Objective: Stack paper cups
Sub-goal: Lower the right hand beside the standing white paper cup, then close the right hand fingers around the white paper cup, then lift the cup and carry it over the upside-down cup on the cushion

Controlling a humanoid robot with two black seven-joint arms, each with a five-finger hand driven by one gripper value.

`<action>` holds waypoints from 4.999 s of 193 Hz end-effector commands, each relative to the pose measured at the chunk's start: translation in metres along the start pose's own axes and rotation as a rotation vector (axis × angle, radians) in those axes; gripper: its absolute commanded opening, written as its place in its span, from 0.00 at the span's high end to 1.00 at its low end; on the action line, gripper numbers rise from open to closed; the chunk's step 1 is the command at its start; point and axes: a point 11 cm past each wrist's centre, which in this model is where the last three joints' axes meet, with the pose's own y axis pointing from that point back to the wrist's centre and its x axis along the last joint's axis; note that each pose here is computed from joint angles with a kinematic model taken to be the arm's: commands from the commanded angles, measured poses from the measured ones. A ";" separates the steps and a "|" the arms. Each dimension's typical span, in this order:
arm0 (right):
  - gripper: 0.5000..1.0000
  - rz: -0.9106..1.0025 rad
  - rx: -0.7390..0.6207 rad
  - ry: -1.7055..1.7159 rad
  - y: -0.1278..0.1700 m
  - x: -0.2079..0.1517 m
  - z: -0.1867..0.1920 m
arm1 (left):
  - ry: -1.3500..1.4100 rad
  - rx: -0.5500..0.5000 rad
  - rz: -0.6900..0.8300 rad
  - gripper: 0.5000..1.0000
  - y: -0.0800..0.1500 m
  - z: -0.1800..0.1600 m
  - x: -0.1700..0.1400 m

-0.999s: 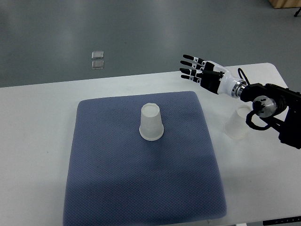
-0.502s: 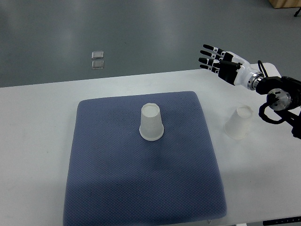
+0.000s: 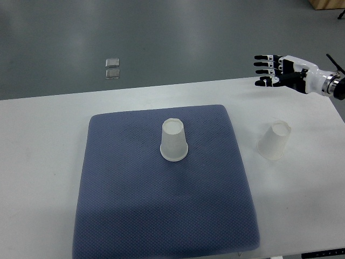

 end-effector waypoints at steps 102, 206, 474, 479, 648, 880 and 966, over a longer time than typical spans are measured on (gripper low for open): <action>0.16 -0.259 -0.224 0.685 0.032 -0.009 -0.007 | 0.000 0.000 0.000 0.00 0.000 0.000 0.000; 0.16 -0.273 -0.330 0.828 0.039 -0.015 0.033 | 0.000 0.000 0.000 0.00 0.000 0.000 0.000; 0.33 -0.291 -0.328 0.923 0.018 -0.046 0.065 | 0.000 0.000 0.000 0.00 0.000 0.000 0.000; 0.33 -0.290 -0.329 0.927 0.018 -0.046 0.066 | 0.001 0.000 0.000 0.00 0.000 0.000 0.000; 0.51 -0.287 -0.333 0.963 0.019 -0.046 0.070 | 0.000 0.000 0.000 0.00 0.000 0.000 0.000; 0.67 -0.581 0.144 1.058 -0.032 -0.151 -0.161 | 0.000 0.000 0.000 0.00 0.000 0.000 0.000; 0.66 -0.629 0.134 1.084 -0.061 -0.188 -0.162 | 0.000 0.000 0.000 0.00 0.000 0.000 0.000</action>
